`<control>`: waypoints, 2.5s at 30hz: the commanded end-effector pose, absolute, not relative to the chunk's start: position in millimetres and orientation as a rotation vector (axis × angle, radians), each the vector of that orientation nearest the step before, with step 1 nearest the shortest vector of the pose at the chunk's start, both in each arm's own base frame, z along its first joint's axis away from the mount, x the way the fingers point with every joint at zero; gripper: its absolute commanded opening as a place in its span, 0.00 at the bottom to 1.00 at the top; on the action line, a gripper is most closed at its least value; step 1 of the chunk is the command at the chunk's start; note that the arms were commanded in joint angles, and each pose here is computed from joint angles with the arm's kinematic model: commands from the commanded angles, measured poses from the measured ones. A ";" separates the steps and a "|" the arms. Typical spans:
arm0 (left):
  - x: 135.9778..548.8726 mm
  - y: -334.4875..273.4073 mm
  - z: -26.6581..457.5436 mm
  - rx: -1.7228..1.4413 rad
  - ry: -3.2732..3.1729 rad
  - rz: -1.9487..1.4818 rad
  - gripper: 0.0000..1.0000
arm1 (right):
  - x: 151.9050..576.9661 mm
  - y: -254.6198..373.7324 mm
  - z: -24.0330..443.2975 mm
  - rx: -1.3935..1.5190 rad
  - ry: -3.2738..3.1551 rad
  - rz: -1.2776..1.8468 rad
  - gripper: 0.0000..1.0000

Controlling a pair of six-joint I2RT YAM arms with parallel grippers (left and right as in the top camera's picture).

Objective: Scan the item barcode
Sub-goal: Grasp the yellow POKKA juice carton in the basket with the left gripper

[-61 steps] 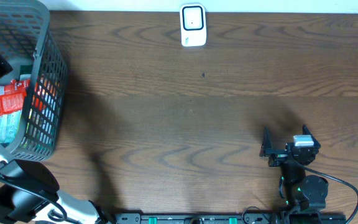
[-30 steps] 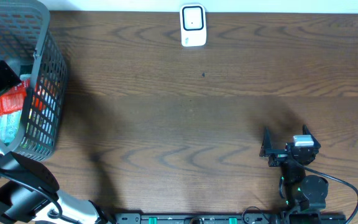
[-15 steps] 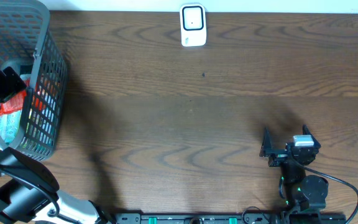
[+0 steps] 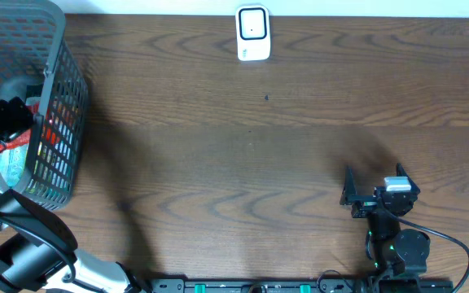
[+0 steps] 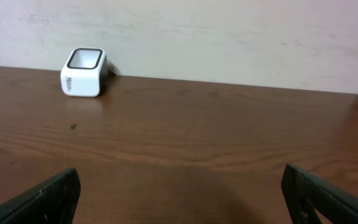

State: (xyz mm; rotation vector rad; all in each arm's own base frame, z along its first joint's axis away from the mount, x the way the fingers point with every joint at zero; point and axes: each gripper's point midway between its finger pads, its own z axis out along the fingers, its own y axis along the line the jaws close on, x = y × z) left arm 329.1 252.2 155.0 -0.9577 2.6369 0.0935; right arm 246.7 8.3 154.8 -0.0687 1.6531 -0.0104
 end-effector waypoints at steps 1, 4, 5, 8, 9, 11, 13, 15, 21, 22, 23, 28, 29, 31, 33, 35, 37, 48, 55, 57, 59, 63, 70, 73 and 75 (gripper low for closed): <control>321.7 253.7 137.0 -0.962 2.674 0.123 0.98 | 246.7 6.3 153.5 -0.069 1.658 -0.025 0.99; 317.8 250.6 126.0 -0.969 2.693 0.114 0.98 | 246.7 6.3 153.5 -0.069 1.658 -0.025 0.99; 315.5 248.7 121.1 -0.973 2.703 0.108 0.99 | 246.7 6.3 153.5 -0.069 1.658 -0.025 0.99; 308.1 242.7 111.1 -0.986 2.738 0.091 0.98 | 246.7 6.3 153.5 -0.069 1.658 -0.025 0.99; 305.7 240.8 108.9 -0.990 2.749 0.086 0.98 | 246.7 6.3 153.5 -0.069 1.658 -0.025 0.99; 301.7 237.7 104.5 -0.997 2.767 0.077 0.98 | 246.7 6.3 153.5 -0.069 1.658 -0.025 0.99; 299.2 235.7 100.8 -1.000 2.778 0.072 0.98 | 246.7 6.3 153.5 -0.069 1.658 -0.025 0.99; 296.6 233.7 97.2 -1.005 2.788 0.067 0.98 | 246.7 6.3 153.5 -0.069 1.658 -0.025 0.99; 289.9 230.9 78.4 -1.012 2.806 0.076 0.98 | 246.7 6.3 153.5 -0.069 1.658 -0.025 0.99; 289.8 230.9 74.8 -1.011 2.804 0.077 0.98 | 246.8 6.3 153.6 -0.069 1.657 -0.025 0.99; 288.0 232.8 70.2 -1.014 2.804 0.101 0.98 | 246.7 6.3 153.5 -0.069 1.658 -0.025 0.99; 287.6 234.6 67.4 -1.014 2.800 0.117 0.80 | 246.8 6.3 153.6 -0.069 1.657 -0.025 0.99; 287.5 234.5 67.3 -1.013 2.801 0.117 0.78 | 246.8 6.3 153.6 -0.069 1.657 -0.025 0.99; 286.3 233.5 67.0 -1.016 2.807 0.114 0.74 | 246.8 6.3 153.6 -0.069 1.657 -0.025 0.99; 283.2 231.0 66.4 -1.026 2.819 0.106 0.74 | 246.7 6.3 153.5 -0.069 1.658 -0.025 0.99; 282.7 231.0 66.3 -1.082 2.799 0.102 0.73 | 246.7 6.3 153.5 -0.069 1.658 -0.025 0.99; 284.1 233.7 66.8 -1.133 2.766 0.103 0.73 | 246.7 6.3 153.5 -0.069 1.658 -0.025 0.99; 293.0 249.5 81.0 -1.255 2.644 0.110 0.80 | 246.7 6.3 153.5 -0.069 1.658 -0.025 0.99; 274.4 234.8 65.4 -1.235 2.749 0.089 0.82 | 246.7 6.3 153.5 -0.069 1.658 -0.025 0.99; 274.0 234.4 62.4 -1.235 2.749 0.089 0.75 | 246.7 6.3 153.5 -0.069 1.658 -0.025 0.99; 275.0 235.3 62.3 -1.233 2.744 0.091 0.62 | 246.7 6.3 153.5 -0.069 1.658 -0.025 0.99; 278.8 238.4 63.0 -1.225 2.725 0.099 0.56 | 246.7 6.3 153.5 -0.069 1.658 -0.025 0.99; 276.2 236.2 55.1 -1.228 2.729 0.096 0.64 | 246.7 6.3 153.5 -0.069 1.658 -0.025 0.99; 277.7 235.2 53.3 -1.224 2.723 0.084 0.62 | 246.7 6.3 153.5 -0.069 1.658 -0.025 0.99; 285.2 235.3 58.3 -1.209 2.699 0.053 0.55 | 246.7 6.3 153.5 -0.069 1.658 -0.025 0.99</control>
